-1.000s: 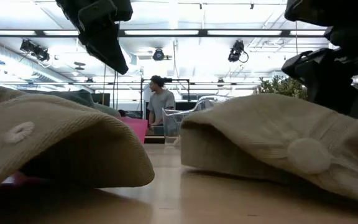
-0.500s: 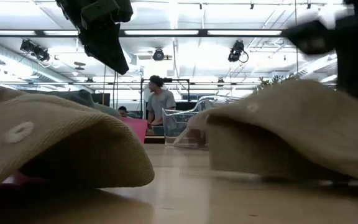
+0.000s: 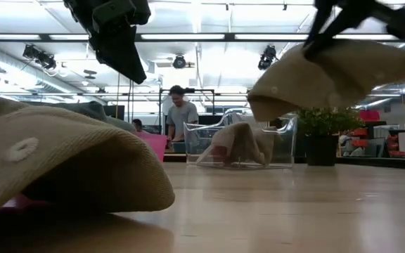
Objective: Pick & Place hat
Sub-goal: Put the right brown cap into the transparent bin
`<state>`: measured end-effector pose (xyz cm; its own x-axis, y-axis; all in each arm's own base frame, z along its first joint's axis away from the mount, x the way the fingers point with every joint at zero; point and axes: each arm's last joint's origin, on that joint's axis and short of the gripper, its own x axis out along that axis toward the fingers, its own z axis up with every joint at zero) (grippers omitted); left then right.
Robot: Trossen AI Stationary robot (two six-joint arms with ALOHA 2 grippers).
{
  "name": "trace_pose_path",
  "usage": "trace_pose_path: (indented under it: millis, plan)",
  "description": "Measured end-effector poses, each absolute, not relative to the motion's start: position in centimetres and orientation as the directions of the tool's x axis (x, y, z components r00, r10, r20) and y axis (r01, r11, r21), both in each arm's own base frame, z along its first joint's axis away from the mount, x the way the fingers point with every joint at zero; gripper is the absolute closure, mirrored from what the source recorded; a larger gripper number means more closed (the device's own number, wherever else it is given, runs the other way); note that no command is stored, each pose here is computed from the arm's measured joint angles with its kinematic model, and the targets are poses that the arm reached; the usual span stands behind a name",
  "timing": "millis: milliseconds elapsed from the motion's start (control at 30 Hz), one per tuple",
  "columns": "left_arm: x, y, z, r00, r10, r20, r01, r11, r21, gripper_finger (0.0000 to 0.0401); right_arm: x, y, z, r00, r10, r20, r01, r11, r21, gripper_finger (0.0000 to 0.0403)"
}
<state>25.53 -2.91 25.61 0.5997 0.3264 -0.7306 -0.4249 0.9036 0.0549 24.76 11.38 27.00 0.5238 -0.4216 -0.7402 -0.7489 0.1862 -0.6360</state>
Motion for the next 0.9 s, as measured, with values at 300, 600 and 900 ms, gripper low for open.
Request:
trace_pose_path:
  millis: [300, 600, 900]
  plan:
    - [25.5, -2.9, 25.6, 0.6, 0.326, -0.731, -0.425, 0.903, 0.055, 0.0241, 27.8, 3.0, 28.6, 0.501, -0.566, -0.655, -0.819, -0.065, -0.569, 0.04]
    - [25.5, -2.9, 25.6, 0.6, 0.326, -0.731, -0.425, 0.904, 0.054, 0.0241, 29.6, -2.8, 28.3, 0.552, -0.557, -0.62, -0.819, -0.223, -0.529, 0.0401]
    - [25.5, -2.9, 25.6, 0.6, 0.326, -0.731, -0.425, 0.904, 0.054, 0.0241, 30.9, -3.2, 25.6, 0.56, -0.31, -0.769, -0.829, -0.214, -0.517, 0.0401]
